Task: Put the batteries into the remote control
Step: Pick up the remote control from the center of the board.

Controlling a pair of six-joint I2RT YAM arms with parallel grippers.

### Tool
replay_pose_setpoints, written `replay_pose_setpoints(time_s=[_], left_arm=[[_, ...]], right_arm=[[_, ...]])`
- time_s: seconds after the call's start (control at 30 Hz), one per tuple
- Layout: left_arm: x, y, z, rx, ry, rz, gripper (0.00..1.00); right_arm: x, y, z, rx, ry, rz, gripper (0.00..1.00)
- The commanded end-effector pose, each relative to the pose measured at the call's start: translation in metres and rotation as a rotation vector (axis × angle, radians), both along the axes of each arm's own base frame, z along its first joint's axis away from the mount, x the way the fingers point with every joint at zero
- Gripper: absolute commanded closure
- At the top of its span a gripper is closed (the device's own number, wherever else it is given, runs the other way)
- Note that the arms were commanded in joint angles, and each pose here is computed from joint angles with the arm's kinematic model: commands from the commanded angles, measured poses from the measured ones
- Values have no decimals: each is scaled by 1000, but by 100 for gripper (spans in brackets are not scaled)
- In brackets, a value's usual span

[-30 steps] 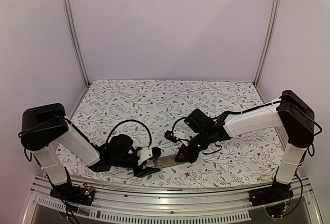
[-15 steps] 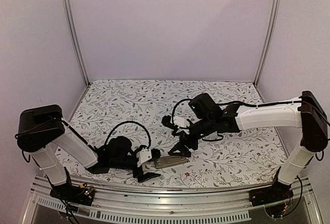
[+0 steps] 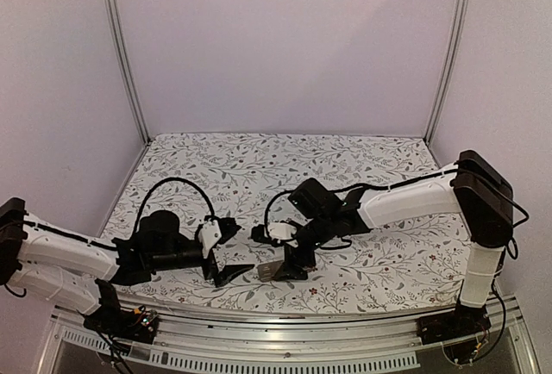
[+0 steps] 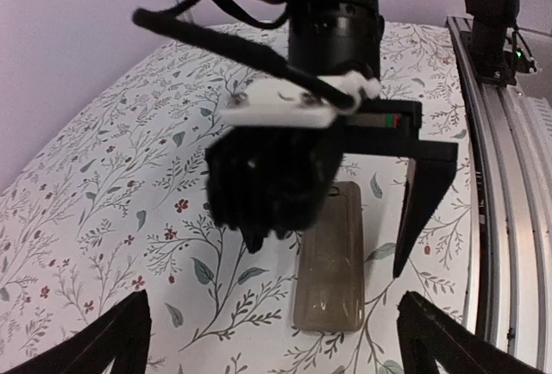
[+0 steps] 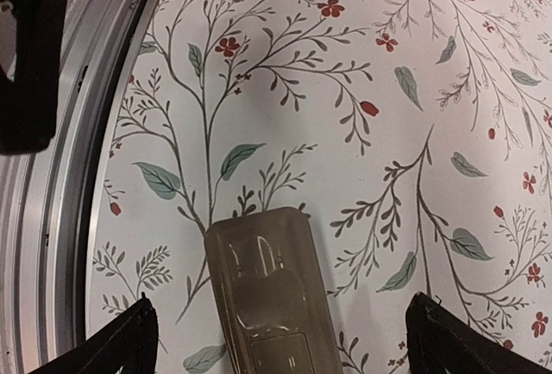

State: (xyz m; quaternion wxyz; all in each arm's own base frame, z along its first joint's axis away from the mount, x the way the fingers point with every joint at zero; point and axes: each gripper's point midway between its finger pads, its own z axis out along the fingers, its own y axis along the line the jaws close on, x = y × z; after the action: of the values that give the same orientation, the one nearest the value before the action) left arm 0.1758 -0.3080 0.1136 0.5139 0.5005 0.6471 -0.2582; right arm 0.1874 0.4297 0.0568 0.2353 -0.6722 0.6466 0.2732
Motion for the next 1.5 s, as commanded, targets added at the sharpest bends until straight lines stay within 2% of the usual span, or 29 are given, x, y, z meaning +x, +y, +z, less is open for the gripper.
replay_pose_setpoints(time_s=[0.0,0.17,0.37,0.63,0.7,0.8,0.93,1.13,1.3,1.47], left_arm=[[-1,24,16,-38,28,19,0],[-7,34,37,-103,-57,3,0],[-5,37,43,-121,-102,17,0],[-7,38,45,-132,-124,4,0],[-9,37,45,-133,-134,-8,0],[-10,37,46,-131,-146,-14,0],[-6,37,52,-141,-169,1,0],[-5,33,63,-170,-156,-8,0],[-17,22,70,-184,-140,-105,1],[-8,5,93,-214,-150,-128,2]], right_arm=[[-16,15,-18,-25,-7,63,2],[-17,20,-35,-54,8,66,7],[-16,18,-47,-107,25,47,17],[-9,17,-48,-137,8,19,57],[-8,20,-44,-132,8,16,64],[-3,27,-32,-113,11,-5,68],[19,35,-3,-49,25,-83,77],[46,36,75,188,117,-171,80],[44,38,157,404,45,-140,81],[41,38,231,602,-35,-108,83]])
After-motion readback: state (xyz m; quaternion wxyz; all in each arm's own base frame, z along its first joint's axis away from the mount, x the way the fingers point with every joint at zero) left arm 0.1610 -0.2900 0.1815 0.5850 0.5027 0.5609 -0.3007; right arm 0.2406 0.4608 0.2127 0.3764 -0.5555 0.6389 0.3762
